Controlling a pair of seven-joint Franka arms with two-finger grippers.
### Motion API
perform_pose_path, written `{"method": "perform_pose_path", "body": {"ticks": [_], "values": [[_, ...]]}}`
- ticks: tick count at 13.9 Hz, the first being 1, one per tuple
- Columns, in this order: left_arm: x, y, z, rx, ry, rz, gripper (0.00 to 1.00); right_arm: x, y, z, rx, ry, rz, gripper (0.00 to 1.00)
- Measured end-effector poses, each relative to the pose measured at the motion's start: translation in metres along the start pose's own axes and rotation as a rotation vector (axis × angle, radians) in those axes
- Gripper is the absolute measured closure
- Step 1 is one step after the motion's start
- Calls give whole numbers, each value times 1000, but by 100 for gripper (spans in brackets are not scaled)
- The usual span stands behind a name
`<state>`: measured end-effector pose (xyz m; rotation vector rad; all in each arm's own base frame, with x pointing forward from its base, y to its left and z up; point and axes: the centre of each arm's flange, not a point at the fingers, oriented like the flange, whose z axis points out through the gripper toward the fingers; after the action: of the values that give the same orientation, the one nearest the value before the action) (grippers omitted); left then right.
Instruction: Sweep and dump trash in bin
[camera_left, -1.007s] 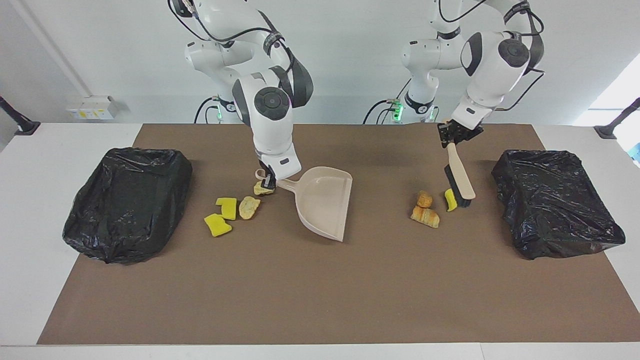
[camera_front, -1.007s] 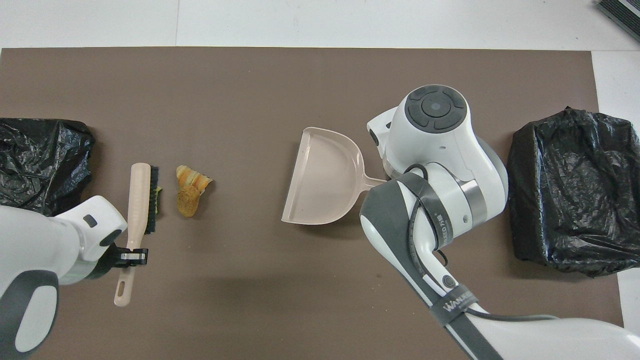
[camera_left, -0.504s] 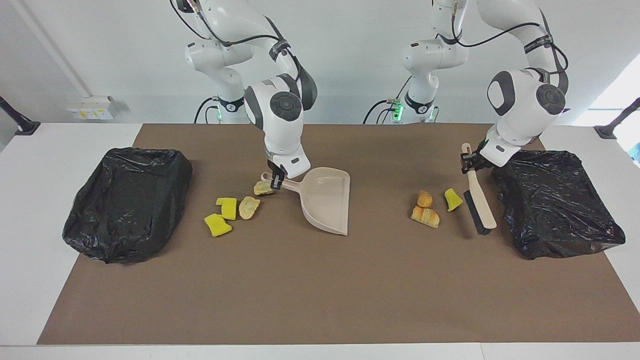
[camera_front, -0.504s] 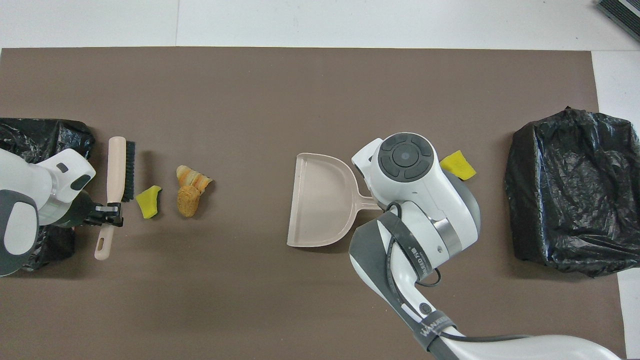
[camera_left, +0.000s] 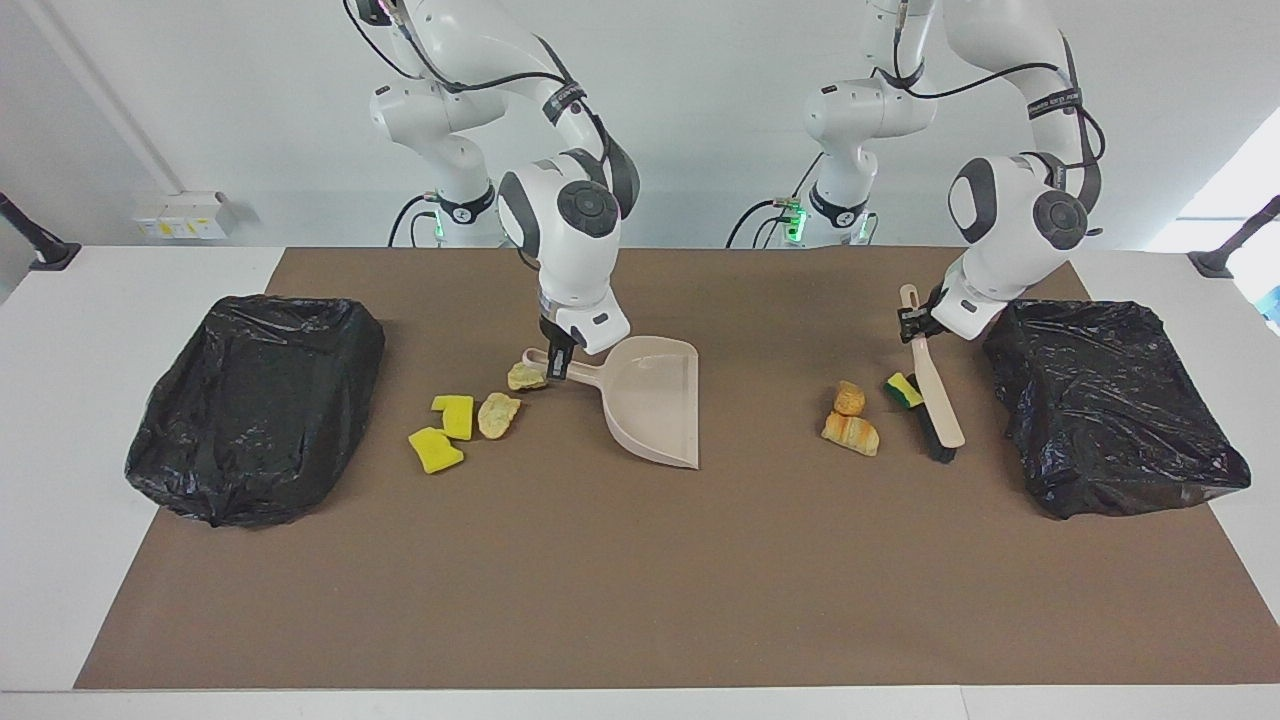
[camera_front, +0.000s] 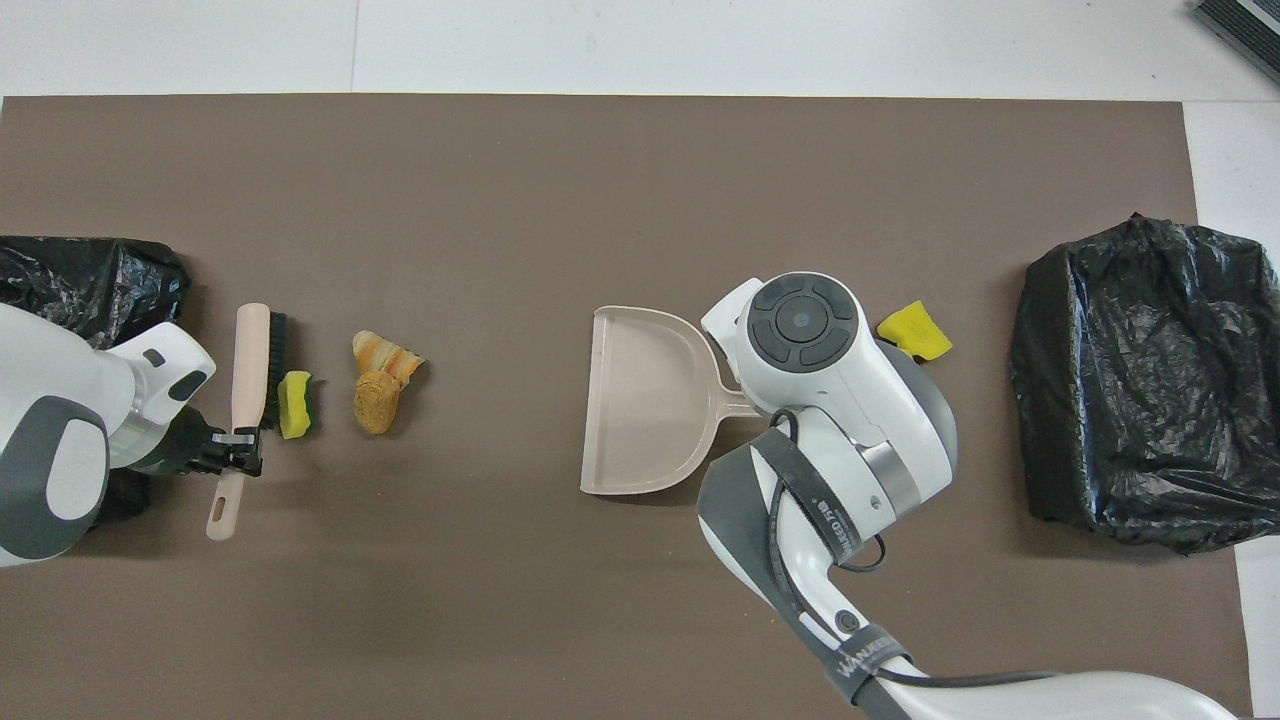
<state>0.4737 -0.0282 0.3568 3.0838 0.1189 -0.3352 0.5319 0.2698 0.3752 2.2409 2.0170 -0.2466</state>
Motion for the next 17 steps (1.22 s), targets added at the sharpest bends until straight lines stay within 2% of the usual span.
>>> {"method": "perform_pose_path", "body": {"ticks": [6,10,17], "values": [[-23,109,10,20,63,-50,74,10,-4,3,-10,7,-3,68],[-40,171,17,-32,100,11,74,13,-6,5,-8,6,9,68],[-91,262,24,-130,75,91,74,16,-7,7,-9,7,12,68]]}}
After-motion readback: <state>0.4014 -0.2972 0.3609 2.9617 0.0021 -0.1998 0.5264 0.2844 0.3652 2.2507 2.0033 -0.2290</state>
